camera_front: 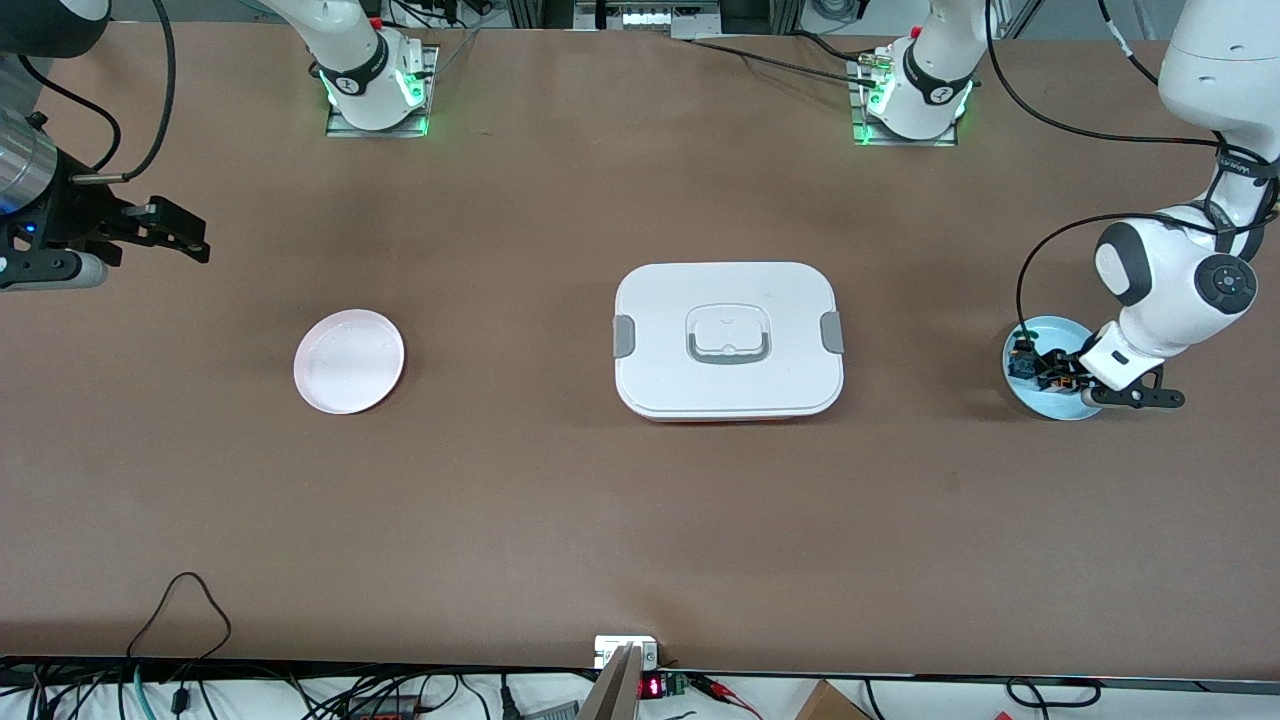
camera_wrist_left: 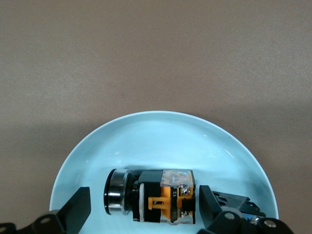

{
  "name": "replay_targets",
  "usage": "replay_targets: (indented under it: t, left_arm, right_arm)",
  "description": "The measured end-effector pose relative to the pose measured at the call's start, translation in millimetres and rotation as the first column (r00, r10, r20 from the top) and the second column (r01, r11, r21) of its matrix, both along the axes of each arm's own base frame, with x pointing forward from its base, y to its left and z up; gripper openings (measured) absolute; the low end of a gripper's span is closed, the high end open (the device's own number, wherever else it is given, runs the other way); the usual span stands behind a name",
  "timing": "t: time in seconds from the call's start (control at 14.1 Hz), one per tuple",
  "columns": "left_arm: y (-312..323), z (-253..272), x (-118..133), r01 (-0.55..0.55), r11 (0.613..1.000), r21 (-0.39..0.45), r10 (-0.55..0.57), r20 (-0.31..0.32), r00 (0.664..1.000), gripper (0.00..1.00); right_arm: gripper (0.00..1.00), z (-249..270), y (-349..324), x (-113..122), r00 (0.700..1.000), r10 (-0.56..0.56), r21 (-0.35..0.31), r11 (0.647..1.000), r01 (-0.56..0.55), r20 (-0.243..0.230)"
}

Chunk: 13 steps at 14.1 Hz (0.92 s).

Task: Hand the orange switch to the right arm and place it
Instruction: 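Close the left gripper on the black-orange switch and lift it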

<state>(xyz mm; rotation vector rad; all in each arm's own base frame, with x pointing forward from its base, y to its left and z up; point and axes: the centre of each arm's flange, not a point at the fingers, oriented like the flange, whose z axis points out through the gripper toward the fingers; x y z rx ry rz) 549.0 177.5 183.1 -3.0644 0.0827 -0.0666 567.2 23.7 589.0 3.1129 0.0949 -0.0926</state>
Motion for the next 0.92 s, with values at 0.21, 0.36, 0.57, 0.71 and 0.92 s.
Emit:
replay_targets:
  t: [0.21,0.36,0.57,0.71,0.92]
  left_arm:
    - [0,-3,-1,0.0,1.0,-0.001,0.0,-0.005,1.0,0.97]
    - [0,-5,-1,0.001,1.0,-0.002,-0.001,-0.006,1.0,0.94]
    - [0,-6,-1,0.001,1.0,-0.001,-0.001,-0.005,1.0,0.76]
    - [0,-5,0,0.002,1.0,0.0,-0.002,0.0,1.0,0.73]
    - [2,7,12,0.007,1.0,0.01,-0.007,0.035,0.999,0.73]
  right_arm:
    - [1.0,0,0,0,1.0,0.0,0.0,1.0,0.0,0.0]
    - [1.0,0,0,0,1.0,0.0,0.0,1.0,0.0,0.0]
    - [1.0,0,0,0,1.0,0.0,0.0,1.0,0.0,0.0]
    - [1.0,0,0,0,1.0,0.0,0.0,1.0,0.0,0.0]
    - [1.0,0,0,0,1.0,0.0,0.0,1.0,0.0,0.0]
